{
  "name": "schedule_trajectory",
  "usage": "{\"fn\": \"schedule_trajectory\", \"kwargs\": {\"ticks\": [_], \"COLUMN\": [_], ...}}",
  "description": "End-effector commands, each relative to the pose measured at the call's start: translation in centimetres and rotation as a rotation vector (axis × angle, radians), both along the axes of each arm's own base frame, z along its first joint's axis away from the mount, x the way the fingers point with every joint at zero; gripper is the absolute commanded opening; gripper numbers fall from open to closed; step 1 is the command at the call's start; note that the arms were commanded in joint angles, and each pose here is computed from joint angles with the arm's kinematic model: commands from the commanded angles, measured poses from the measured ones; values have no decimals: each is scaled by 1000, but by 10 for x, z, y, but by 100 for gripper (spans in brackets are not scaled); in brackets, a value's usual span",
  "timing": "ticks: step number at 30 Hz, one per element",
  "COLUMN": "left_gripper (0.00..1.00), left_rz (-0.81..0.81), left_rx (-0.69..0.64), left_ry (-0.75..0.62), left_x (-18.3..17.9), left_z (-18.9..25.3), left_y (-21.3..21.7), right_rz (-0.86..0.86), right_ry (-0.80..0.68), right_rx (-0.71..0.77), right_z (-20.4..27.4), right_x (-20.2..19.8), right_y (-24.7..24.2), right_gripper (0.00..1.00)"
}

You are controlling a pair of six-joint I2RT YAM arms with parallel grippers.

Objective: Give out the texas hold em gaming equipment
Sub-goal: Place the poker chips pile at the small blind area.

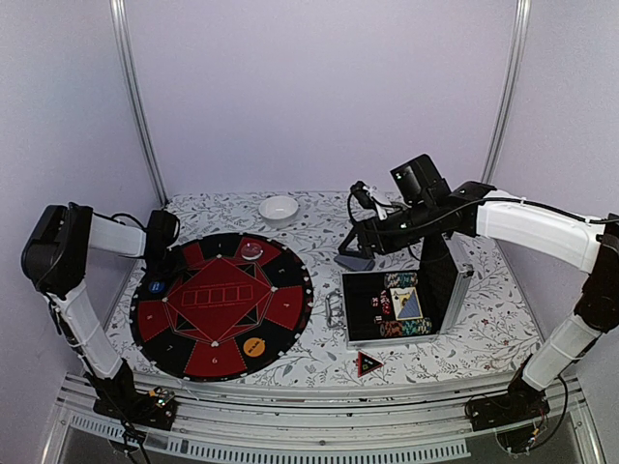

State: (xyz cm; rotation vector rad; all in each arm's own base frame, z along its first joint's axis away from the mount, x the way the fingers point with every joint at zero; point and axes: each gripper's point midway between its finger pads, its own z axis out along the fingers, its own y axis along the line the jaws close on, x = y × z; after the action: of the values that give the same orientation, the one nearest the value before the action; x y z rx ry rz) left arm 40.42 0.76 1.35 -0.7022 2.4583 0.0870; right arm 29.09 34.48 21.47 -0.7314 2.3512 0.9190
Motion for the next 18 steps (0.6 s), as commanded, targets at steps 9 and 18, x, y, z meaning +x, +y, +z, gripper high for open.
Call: {"fn": "schedule_trajectory", "kwargs": {"ticks": [9, 18], "left_gripper": [32, 32], "left_rz": [-27, -26], "left_rx": [-32, -41], "left_ry": [86, 88], "left_x": [-1, 2], "left_z": [-20, -22], "left_y": [1, -1], "right_rz": [-11, -17], "right_ry": [-39, -44], "right_rx": [21, 19], "right_z": [23, 25], "right_x": [-2, -2], "right_y": [-8, -10], "right_gripper": [66, 66]}}
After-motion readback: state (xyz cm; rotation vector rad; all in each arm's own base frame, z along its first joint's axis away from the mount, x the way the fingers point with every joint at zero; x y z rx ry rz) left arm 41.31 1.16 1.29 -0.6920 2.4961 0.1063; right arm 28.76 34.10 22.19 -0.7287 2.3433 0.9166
